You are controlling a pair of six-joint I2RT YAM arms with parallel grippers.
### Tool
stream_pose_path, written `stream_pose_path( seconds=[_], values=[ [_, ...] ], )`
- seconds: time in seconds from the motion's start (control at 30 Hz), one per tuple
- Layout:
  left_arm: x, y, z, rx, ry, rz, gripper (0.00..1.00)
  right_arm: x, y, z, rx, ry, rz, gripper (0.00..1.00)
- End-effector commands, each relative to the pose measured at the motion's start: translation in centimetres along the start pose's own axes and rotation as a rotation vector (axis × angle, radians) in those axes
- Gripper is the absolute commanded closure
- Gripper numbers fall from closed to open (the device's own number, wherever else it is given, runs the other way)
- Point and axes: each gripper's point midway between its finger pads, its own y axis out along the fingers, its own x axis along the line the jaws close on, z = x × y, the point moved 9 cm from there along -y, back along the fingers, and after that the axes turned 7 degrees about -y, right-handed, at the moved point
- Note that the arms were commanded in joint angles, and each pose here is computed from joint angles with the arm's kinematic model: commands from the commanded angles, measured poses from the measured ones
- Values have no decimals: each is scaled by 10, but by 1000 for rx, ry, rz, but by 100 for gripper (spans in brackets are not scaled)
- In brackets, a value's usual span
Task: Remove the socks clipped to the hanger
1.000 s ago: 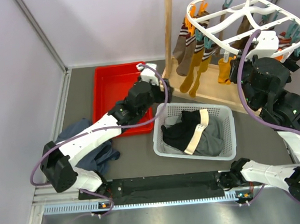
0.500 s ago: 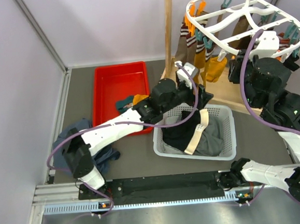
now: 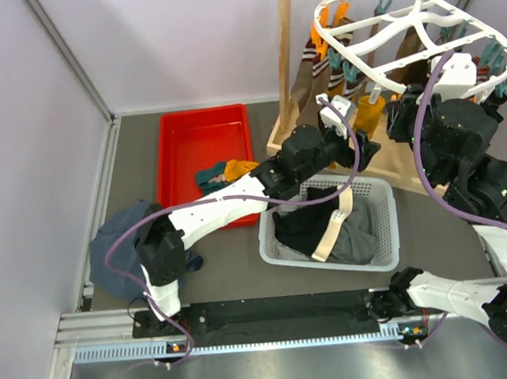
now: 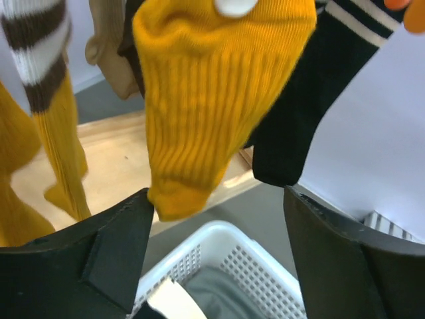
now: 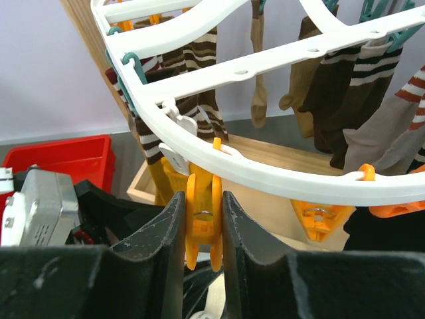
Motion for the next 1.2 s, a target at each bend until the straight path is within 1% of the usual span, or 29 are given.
stream_pose_path(
  seconds=[0.0,0.03,0.07,0.1,0.13,0.17,0.23,0.27,0.37,0.4,0.47,0.53,0.57,0.67,0.7,0.73,0.83,0.9,0.93,0.97,1.03,1.13,1.17],
  values=[
    [-12,11,-31,-126,-6,34,26,-4,-10,-1,-1,15,-43,88],
    [-15,12,-32,-126,-6,40,36,-4,-11,-1,-2,14,-46,88],
    [-15,12,-32,-126,1,35,62,-4,-11,-1,0,14,-41,88],
    [-17,12,-31,-127,1,32,71,-5,-11,0,3,11,-30,87],
    [-19,9,-32,-131,5,27,77,-6,-10,1,6,10,-19,87],
    [-19,7,-33,-136,11,15,88,-7,-10,1,8,8,-4,85],
    [-23,2,-33,-142,14,14,99,-12,-12,2,17,8,35,80],
    [-24,0,-32,-146,14,8,100,-13,-13,1,19,9,42,78],
    [-29,-6,-33,-169,19,6,100,-17,-19,-2,23,30,50,76],
    [-31,-8,-33,-174,21,6,100,-19,-21,-5,18,35,54,72],
    [-35,-10,-33,-180,35,4,100,-22,-25,-4,38,32,62,69],
    [-39,-13,-33,-189,49,-12,100,-24,-29,-7,42,41,62,62],
    [-41,-15,-32,-194,56,-20,100,-27,-33,-8,52,39,57,56],
    [-47,-20,-29,-208,88,-43,100,-28,-42,-15,46,44,-7,50],
    [-52,-22,-26,-208,95,-45,100,-25,-44,-18,44,46,-55,50],
    [-51,-23,-25,-216,117,-83,100,-24,-45,-20,39,45,-70,49],
    [-60,-25,-22,-232,167,-115,100,-22,-45,-28,33,51,-87,49],
    [-68,-26,-21,-253,171,-138,100,-20,-46,-36,23,59,-116,49],
    [-69,-26,-21,-258,221,-151,100,-17,-44,-38,27,59,-126,49],
    [-75,-28,-21,-278,227,-171,100,-16,-45,-42,18,64,-140,48],
    [-78,-28,-21,-291,280,-208,100,-14,-42,-43,26,67,-134,48],
    [-83,-29,-19,-305,320,-244,100,-7,-32,-43,45,41,-133,48],
    [-84,-29,-18,-306,322,-246,100,-3,-28,-40,54,23,-144,46]
  ],
)
